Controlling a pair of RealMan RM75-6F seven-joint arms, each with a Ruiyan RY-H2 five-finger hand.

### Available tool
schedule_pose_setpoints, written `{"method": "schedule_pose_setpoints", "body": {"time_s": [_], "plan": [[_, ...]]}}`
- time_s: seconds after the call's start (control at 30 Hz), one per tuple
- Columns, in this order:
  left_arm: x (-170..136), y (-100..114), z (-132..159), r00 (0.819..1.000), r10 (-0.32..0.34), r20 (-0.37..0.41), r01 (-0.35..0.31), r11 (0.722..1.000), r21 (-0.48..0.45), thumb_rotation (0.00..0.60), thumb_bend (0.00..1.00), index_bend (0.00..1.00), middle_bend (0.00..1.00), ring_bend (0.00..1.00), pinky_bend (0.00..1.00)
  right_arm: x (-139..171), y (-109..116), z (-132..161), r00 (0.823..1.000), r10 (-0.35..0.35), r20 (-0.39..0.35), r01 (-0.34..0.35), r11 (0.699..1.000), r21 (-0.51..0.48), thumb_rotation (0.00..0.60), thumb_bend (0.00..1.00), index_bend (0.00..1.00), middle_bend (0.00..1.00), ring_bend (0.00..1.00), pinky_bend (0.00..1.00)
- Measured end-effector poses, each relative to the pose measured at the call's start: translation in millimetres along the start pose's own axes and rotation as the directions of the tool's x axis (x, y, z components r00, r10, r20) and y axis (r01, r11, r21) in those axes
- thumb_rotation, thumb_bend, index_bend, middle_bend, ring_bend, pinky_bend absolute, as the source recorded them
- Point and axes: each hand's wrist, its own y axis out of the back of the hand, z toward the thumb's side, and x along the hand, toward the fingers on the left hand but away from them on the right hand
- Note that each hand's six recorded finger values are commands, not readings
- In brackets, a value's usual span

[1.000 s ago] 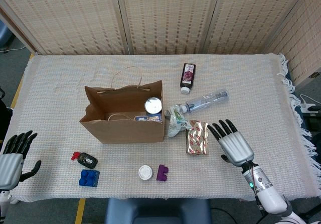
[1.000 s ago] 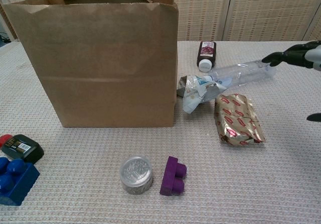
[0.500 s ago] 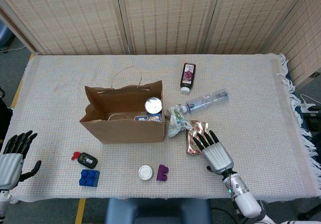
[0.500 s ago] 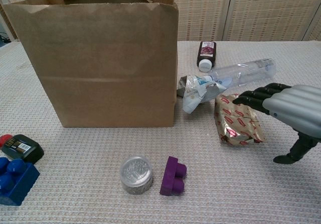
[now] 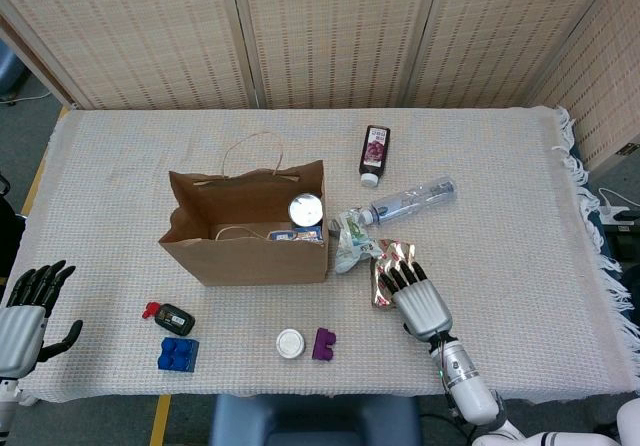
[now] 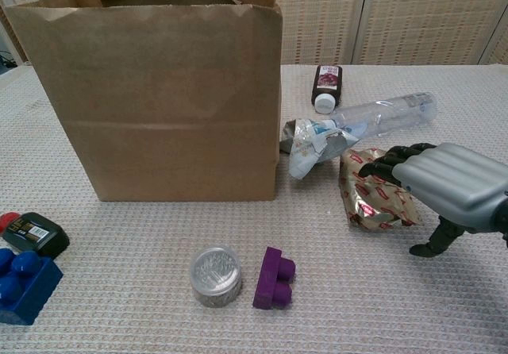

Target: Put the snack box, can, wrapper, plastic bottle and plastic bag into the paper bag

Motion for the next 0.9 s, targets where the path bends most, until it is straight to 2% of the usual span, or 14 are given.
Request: {"method": "schedule_pose_setpoints", "body": {"time_s": [0.17,0.27,0.4,0.53,0.63,0.73,0.9], "plan": [[0.0,-0.1,0.1,1.000,0.000,0.000,0.000,1.000,-0.001,0.600,0.37,0.07,0.00,0.00,0.00,-7.1,-2.0,4.2,1.000,0.001,0.008,-0.001,1.000,0.002,0.587,0.05,0.16,0.15,0.07,0.14],[0.1,-0.1,0.0,1.000,-0.001,0.000,0.001,1.000,-0.001,0.600,0.37,0.07,0.00,0.00,0.00,-10.3,-2.5,6.5,1.000,0.000,0.009,0.000,1.000,0.003,0.590,0.22,0.20,0.16,0.09,0.17],[0.4,0.0,-0.2,1.000,-0.002,0.001,0.002,1.000,-0.002,0.600,0.37,0.07,0.00,0.00,0.00,-21.8,-3.2,14.8,1.000,-0.016,0.016,0.016,1.000,0.003,0.600,0.38,0.37,0.31,0.26,0.30],[-0.1,0.0,-0.4,1.000,-0.001,0.001,0.001,1.000,-0.003,0.600,0.37,0.07,0.00,0.00,0.00,-25.7,-2.0,17.0,0.999,-0.033,0.021,0.033,0.999,-0.001,0.600,0.51,0.61,0.48,0.47,0.53],[-0.2,0.0,-0.3,1.000,-0.001,0.000,0.001,1.000,-0.002,0.600,0.37,0.07,0.00,0.00,0.00,-21.8,1.9,13.7,0.999,-0.049,0.014,0.049,0.999,0.003,0.600,0.55,0.70,0.55,0.53,0.59],[-0.2,-0.1,-0.4,1.000,0.000,-0.002,0.000,1.000,0.001,0.600,0.37,0.07,0.00,0.00,0.00,-14.5,10.8,8.8,0.997,-0.076,0.007,0.076,0.997,-0.014,0.600,0.55,0.75,0.58,0.56,0.62],[-0.4,-0.1,-0.2,1.000,0.001,-0.002,-0.001,1.000,0.003,0.600,0.37,0.07,0.00,0.00,0.00,3.3,34.8,-8.1,0.990,-0.138,0.008,0.138,0.988,-0.068,0.600,0.55,0.74,0.58,0.56,0.62]]}}
